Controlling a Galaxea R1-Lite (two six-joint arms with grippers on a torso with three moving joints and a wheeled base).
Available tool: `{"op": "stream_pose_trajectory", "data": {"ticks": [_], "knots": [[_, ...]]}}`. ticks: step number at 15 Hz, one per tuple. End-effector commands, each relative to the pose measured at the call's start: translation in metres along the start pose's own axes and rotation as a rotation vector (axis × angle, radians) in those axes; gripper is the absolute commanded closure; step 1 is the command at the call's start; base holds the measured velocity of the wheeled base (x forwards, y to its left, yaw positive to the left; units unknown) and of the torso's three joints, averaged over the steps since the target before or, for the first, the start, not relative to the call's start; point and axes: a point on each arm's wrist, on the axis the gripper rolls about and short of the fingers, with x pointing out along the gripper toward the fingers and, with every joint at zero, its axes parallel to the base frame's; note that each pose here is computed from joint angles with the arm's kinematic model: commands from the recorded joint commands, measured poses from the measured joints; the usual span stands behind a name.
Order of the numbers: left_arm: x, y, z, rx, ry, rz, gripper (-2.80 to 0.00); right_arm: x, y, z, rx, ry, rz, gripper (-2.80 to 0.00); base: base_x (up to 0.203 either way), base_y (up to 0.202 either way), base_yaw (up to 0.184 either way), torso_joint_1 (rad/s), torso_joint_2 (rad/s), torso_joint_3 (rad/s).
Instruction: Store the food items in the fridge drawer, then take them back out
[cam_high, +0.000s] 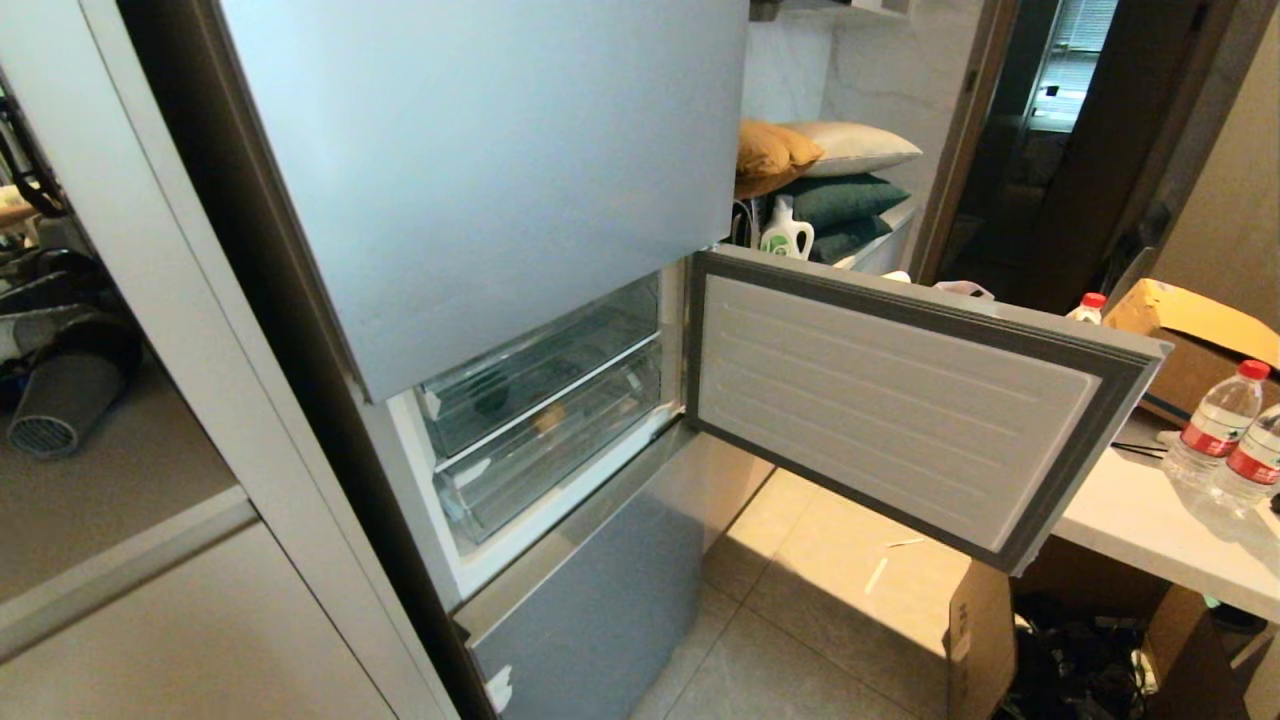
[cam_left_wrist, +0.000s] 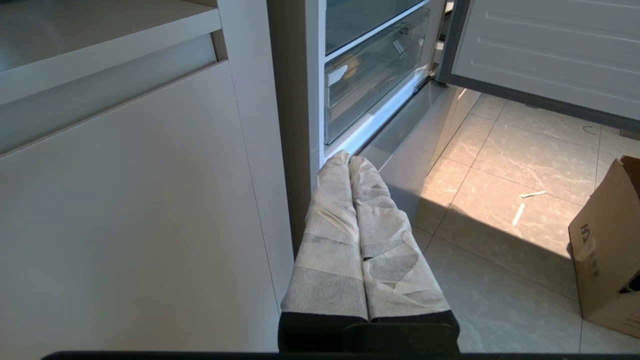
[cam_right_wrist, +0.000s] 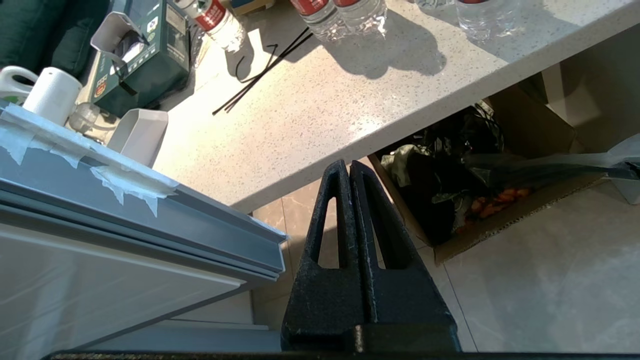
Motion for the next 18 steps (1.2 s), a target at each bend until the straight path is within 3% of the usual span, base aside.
{"op": "stream_pose_trajectory", "data": {"ticks": [1, 6, 11, 18], "knots": [[0.001, 0.0, -0.003, 0.0, 0.01, 0.0, 0.0, 0.004, -0.002, -0.001, 0.005, 0.004, -0.002, 0.0, 0.0, 0.0, 0.0, 0.0, 0.0, 0.0], [0.001, 0.0, -0.003, 0.0, 0.01, 0.001, 0.0, 0.027, 0.002, 0.005, -0.002, -0.004, 0.024, 0.0, 0.0, 0.0, 0.0, 0.0, 0.0, 0.0], [0.001, 0.0, -0.003, 0.0, 0.01, 0.0, 0.0, 0.035, 0.016, -0.011, -0.027, 0.061, 0.073, 0.0, 0.0, 0.0, 0.0, 0.0, 0.0, 0.0], [0.001, 0.0, -0.003, 0.0, 0.01, 0.0, 0.0, 0.036, 0.014, -0.018, -0.03, 0.085, 0.06, 0.0, 0.0, 0.0, 0.0, 0.0, 0.0, 0.0]]}}
